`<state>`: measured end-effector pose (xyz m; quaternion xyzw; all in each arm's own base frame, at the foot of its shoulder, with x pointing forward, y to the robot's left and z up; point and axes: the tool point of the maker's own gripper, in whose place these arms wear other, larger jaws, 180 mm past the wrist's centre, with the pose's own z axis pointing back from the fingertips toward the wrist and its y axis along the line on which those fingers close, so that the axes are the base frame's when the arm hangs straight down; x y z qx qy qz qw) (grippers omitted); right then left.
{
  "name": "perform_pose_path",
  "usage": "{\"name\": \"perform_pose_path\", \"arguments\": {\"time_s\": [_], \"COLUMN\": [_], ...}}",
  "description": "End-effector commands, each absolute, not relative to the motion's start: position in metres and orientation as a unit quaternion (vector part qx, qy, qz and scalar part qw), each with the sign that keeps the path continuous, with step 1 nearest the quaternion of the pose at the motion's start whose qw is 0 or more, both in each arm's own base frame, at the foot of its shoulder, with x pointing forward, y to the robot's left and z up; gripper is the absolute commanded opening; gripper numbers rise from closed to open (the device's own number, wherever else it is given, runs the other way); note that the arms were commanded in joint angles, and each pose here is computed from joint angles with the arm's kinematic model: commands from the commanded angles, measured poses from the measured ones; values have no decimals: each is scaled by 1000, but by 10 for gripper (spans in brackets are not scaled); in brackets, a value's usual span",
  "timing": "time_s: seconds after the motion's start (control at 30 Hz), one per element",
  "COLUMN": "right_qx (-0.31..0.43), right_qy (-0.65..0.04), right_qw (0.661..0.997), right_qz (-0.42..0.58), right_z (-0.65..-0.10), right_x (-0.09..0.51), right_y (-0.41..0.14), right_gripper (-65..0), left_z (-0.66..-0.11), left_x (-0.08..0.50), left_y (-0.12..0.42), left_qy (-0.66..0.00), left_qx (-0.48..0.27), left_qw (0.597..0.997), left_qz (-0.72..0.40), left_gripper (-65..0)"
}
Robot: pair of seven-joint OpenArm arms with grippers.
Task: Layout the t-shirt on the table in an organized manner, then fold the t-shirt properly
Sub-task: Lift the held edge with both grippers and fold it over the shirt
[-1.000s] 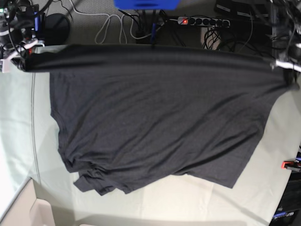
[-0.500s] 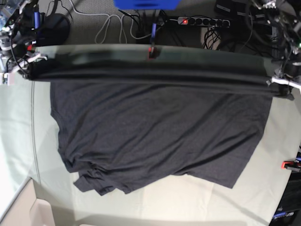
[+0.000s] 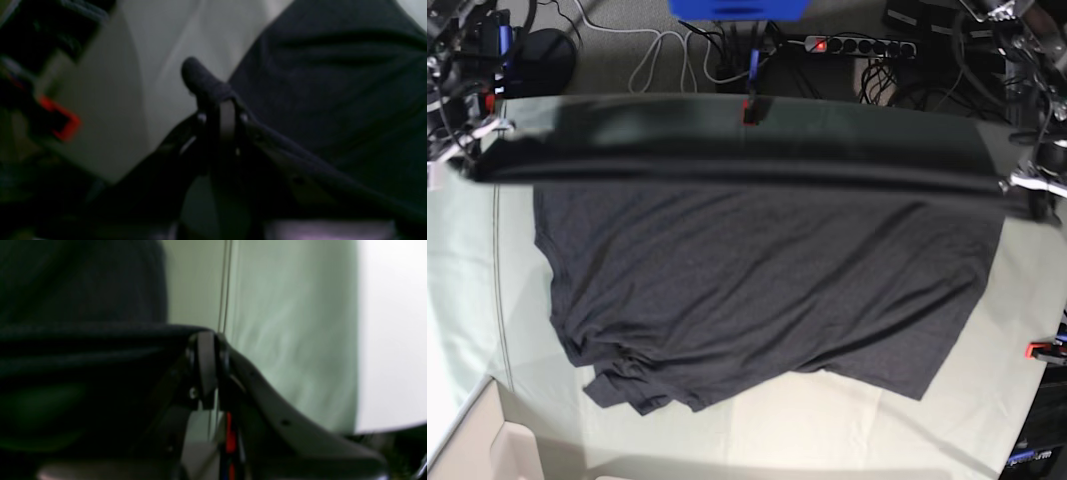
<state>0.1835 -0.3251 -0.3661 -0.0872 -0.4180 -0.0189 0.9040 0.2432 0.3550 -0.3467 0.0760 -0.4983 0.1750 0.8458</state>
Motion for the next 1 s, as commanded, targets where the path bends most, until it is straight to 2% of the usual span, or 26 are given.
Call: {"name": "perform_pose_path", "arguments": {"time_s": [0.0,0.23,0.63,0.83,0.97], "right_qx": [-107,-121,-117,-102,-88], "right_qy": [-422,-404,-362,-365,-371], "right_qw": [900,906,925,925,924], "right_qz": [-11,10,12,-4,-23], "right_z": [-355,-350,-366,-378,-389], "right_x": [179,159,126,135,146], "right_y": [-333,-331,-331,-331,-332], "right_gripper": [-650,-650,-650,-650,-650], "left_z": [-330,-312,-332,-333,-355], "left_x": [243,226,197,203,217], "left_y": [362,355,355,348,339], "left_qy": [-519,-522,-484,-491,-480], "left_qx": [93,116,120,110,83], "left_qw": [832,833,856,851,860], "left_qz": [171,140,137,148,151], "left_gripper": [-648,-648,-648,-648,-648]}}
